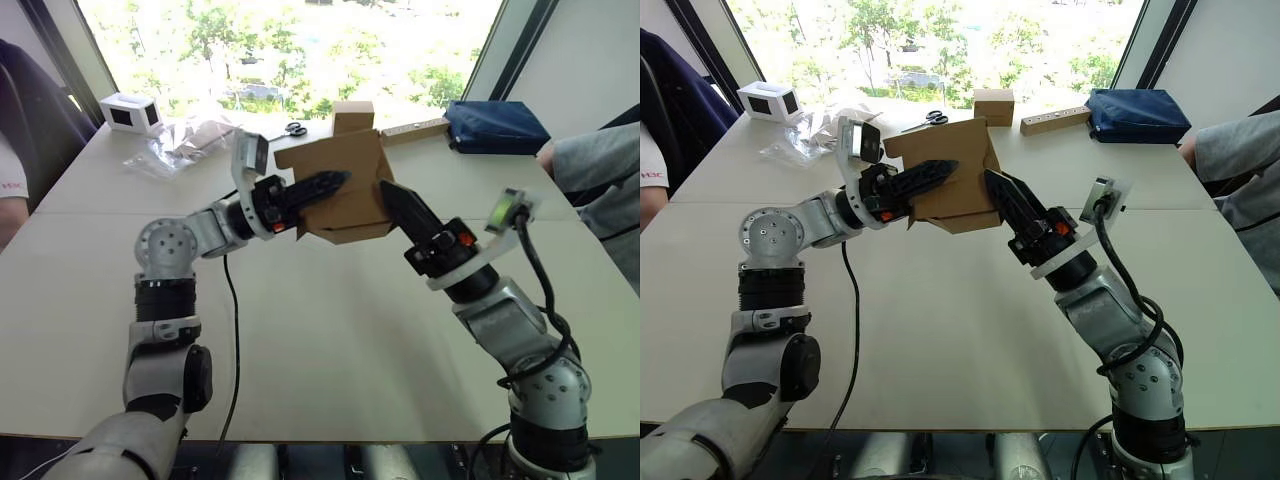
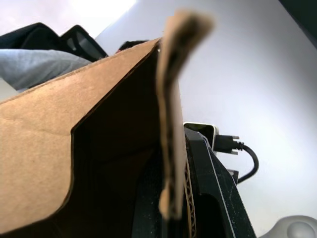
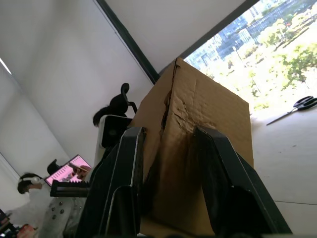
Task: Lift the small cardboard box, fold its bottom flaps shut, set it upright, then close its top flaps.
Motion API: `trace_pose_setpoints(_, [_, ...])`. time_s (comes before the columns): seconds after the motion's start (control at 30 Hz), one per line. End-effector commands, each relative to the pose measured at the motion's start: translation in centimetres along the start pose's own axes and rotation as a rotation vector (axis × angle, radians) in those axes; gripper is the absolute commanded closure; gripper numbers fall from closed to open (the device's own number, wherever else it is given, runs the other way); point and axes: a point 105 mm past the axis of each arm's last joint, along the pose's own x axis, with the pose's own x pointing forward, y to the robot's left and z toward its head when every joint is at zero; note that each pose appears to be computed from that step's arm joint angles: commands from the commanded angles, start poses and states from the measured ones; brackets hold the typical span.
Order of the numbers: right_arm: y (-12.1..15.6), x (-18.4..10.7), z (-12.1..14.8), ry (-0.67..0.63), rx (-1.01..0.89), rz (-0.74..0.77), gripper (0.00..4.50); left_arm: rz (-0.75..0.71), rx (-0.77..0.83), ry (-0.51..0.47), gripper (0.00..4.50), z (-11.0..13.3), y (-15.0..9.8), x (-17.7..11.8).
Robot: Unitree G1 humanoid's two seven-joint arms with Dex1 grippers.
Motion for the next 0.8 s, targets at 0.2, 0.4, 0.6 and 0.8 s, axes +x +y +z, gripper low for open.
trace_pose_setpoints(0.2, [1.1,1.0,-2.1,0.063,-0.030,0.045,2.91,-0.101,-0.010,0.025,4.50,-1.0,-1.7,1.6])
trace_pose_setpoints(0.4, [2.5,1.0,-2.4,0.147,-0.077,0.146,2.91,-0.096,-0.008,0.017,4.50,-1.3,-1.3,1.9])
trace_pose_setpoints(0.6, [1.1,-0.4,0.5,0.065,-0.010,0.105,2.91,-0.072,0.012,0.020,4.50,-0.9,-1.0,1.2])
trace_pose_setpoints(0.8, [0.0,-1.6,2.1,-0.004,0.081,0.063,2.91,-0.069,0.027,0.027,4.50,-0.7,-1.0,0.9])
